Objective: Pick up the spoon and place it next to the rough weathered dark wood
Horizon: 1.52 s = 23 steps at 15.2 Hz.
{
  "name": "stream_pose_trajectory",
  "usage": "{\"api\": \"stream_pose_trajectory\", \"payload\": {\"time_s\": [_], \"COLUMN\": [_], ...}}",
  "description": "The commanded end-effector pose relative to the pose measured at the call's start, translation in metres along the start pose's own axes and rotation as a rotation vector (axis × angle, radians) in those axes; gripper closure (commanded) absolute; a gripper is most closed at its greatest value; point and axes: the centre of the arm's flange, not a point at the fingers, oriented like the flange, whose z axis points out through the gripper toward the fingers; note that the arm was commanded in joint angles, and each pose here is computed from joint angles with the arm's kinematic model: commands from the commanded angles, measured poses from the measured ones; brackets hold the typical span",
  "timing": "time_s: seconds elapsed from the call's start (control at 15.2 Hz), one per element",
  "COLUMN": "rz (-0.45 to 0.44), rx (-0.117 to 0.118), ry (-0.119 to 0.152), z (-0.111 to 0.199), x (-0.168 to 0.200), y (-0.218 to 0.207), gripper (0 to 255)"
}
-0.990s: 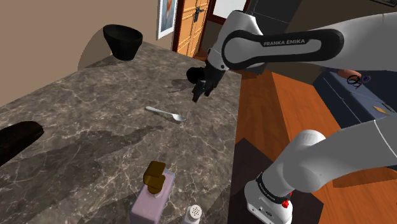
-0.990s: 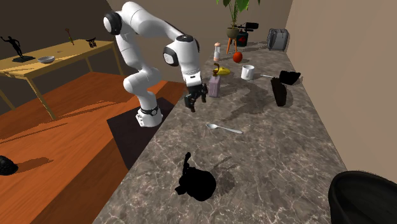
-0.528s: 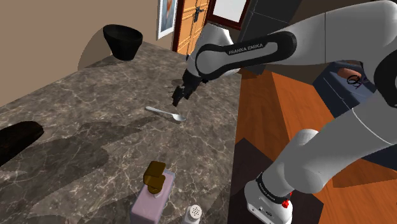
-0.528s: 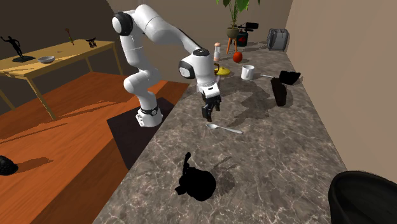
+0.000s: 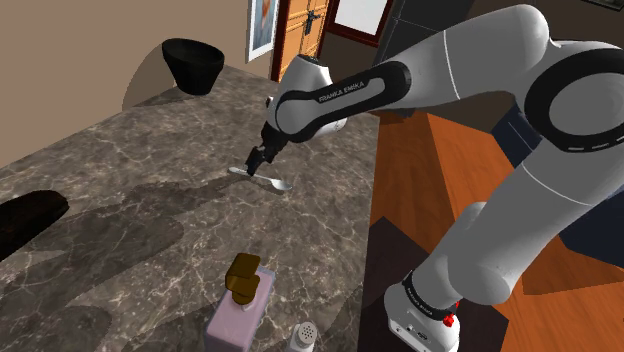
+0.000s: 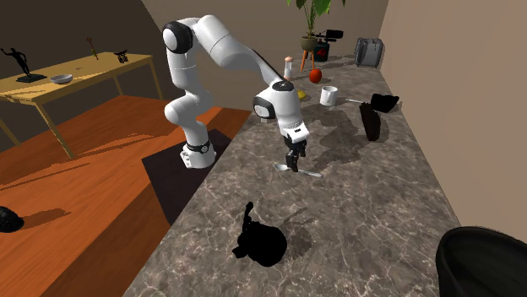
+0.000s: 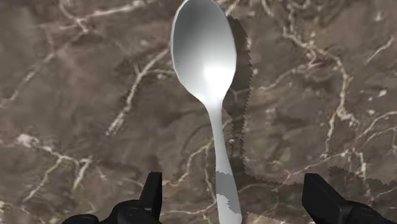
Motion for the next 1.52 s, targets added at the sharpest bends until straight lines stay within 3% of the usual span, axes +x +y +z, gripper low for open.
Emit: {"api": "stream_pose_trajectory", "payload": {"time_s": [0.0, 0.26, 0.73, 0.79, 1.45], "rz": [-0.001, -0.001, -0.001, -0.001, -0.001], "rx": [0.0, 0.0, 0.0, 0.0, 0.0], "ry": [0.001, 0.001, 0.001, 0.001, 0.001], "z": [0.01, 0.029, 0.029, 0.029, 0.024], "x": [0.001, 0.001, 0.001, 0.001, 0.002], "y": [-0.001, -0.001, -0.001, -0.001, -0.002], "gripper": [0, 0, 0, 255, 255]}}
